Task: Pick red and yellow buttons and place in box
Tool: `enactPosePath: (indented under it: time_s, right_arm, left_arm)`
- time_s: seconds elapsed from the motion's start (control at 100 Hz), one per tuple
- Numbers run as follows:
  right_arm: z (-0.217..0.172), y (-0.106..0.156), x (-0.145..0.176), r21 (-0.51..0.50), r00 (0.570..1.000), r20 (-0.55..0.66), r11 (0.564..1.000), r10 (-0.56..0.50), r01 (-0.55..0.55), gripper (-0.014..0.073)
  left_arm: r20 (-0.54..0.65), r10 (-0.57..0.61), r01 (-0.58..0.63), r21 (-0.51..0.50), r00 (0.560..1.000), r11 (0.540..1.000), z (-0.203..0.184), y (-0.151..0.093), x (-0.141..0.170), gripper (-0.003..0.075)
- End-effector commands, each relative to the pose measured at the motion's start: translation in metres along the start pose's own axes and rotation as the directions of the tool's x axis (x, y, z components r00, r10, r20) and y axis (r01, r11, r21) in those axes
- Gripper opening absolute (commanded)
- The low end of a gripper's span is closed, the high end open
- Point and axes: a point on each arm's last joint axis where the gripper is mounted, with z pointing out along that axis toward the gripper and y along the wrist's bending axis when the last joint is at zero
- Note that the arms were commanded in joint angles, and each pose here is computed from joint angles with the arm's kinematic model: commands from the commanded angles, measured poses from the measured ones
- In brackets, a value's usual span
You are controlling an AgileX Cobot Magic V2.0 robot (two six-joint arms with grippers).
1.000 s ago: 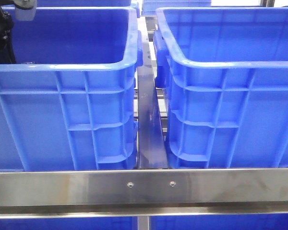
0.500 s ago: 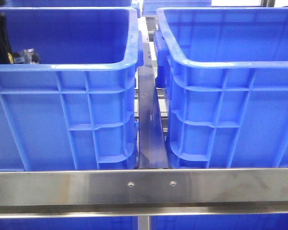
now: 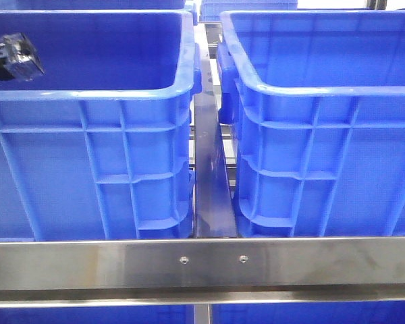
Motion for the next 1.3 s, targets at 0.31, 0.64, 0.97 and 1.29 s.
enactPosePath:
  time_s: [0.31, 0.64, 0.97, 1.29]
  right_arm:
    - [-0.002, 0.001, -0.01, -0.008, 0.994, 0.106, 1.0, -0.009, 0.01, -0.0067]
    - [-0.002, 0.001, -0.01, -0.009, 0.993, 0.116, 1.0, -0.009, 0.01, -0.0067]
    - [-0.004, 0.001, -0.037, -0.013, 0.99, 0.134, 0.999, 0.05, -0.049, -0.0067]
    - [-0.003, 0.006, -0.124, 0.017, 0.954, -0.288, 0.997, 0.079, -0.078, -0.0067]
  left_arm:
    - [0.284, 0.013, 0.041, -0.182, 0.959, 0.982, -0.086, -0.064, -0.006, -0.0019]
    - [0.404, 0.074, -0.016, -0.145, 0.912, 0.989, -0.116, -0.101, -0.016, -0.0019]
    - [0.457, 0.166, -0.129, -0.11, 0.874, 0.985, -0.114, -0.116, -0.033, -0.0019]
    - [0.464, 0.168, -0.125, -0.123, 0.87, 0.985, -0.114, -0.115, -0.034, -0.0019]
